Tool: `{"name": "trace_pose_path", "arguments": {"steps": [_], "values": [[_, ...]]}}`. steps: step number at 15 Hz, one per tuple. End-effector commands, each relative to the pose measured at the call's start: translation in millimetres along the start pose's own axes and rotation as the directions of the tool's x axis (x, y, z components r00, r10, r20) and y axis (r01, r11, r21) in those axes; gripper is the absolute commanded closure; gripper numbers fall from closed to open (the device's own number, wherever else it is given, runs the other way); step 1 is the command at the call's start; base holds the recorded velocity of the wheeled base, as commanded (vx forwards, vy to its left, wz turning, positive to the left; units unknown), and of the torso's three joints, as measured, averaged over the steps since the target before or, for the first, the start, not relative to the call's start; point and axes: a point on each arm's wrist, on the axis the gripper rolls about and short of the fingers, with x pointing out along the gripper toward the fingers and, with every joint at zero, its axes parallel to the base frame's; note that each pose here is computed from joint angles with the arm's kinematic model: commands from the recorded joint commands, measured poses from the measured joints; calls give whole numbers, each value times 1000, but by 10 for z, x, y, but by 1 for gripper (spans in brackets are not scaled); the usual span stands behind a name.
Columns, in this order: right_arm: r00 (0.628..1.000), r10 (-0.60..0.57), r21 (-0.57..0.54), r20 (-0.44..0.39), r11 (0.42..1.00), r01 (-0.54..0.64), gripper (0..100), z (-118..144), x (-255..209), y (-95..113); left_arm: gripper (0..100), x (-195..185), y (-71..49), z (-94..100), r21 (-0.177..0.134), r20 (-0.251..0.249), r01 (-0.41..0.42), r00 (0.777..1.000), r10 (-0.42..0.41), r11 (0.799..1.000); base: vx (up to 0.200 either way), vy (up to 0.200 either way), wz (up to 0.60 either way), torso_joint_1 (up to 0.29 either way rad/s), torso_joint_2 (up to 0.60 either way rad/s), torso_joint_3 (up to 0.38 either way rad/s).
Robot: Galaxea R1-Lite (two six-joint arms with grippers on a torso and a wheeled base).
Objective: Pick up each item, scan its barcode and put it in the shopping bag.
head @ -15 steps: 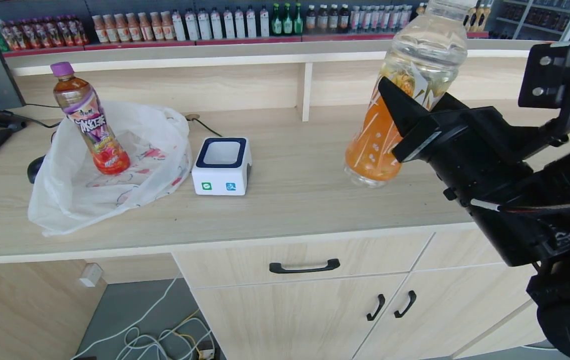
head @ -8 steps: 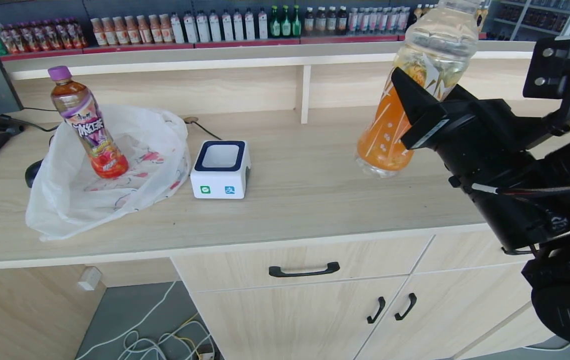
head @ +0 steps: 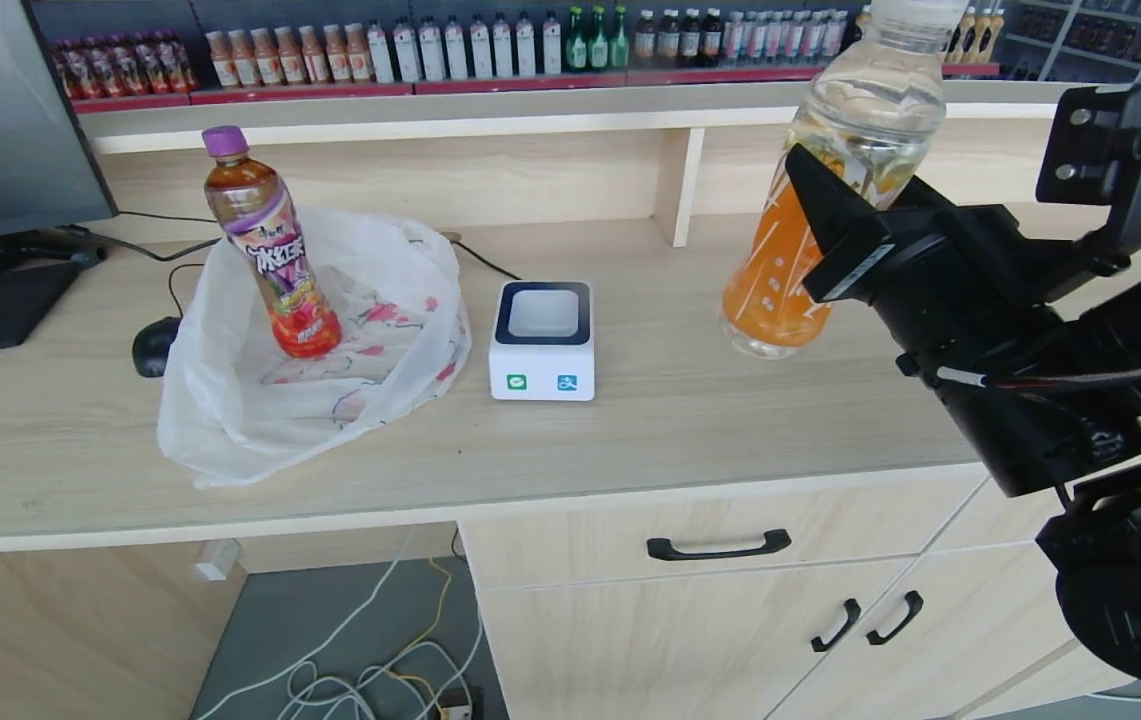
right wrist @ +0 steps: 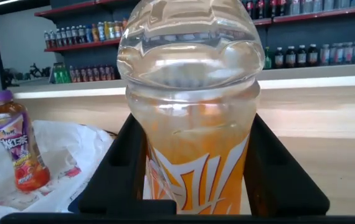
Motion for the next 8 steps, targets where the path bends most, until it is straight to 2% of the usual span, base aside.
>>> {"name": "trace_pose_path", "arguments": {"steps": [1, 8], "values": [[1000, -1, 0, 5, 1000, 1, 100, 14, 5, -3, 0, 1, 0, 2, 0, 0, 0, 1000, 0, 1000, 0, 200, 0, 7, 12, 2], [1000, -2, 1, 8, 1000, 2, 100, 23, 7, -3, 0, 1, 0, 0, 5, -1, 0, 1000, 0, 1000, 0, 200, 0, 2, -2, 2]]}}
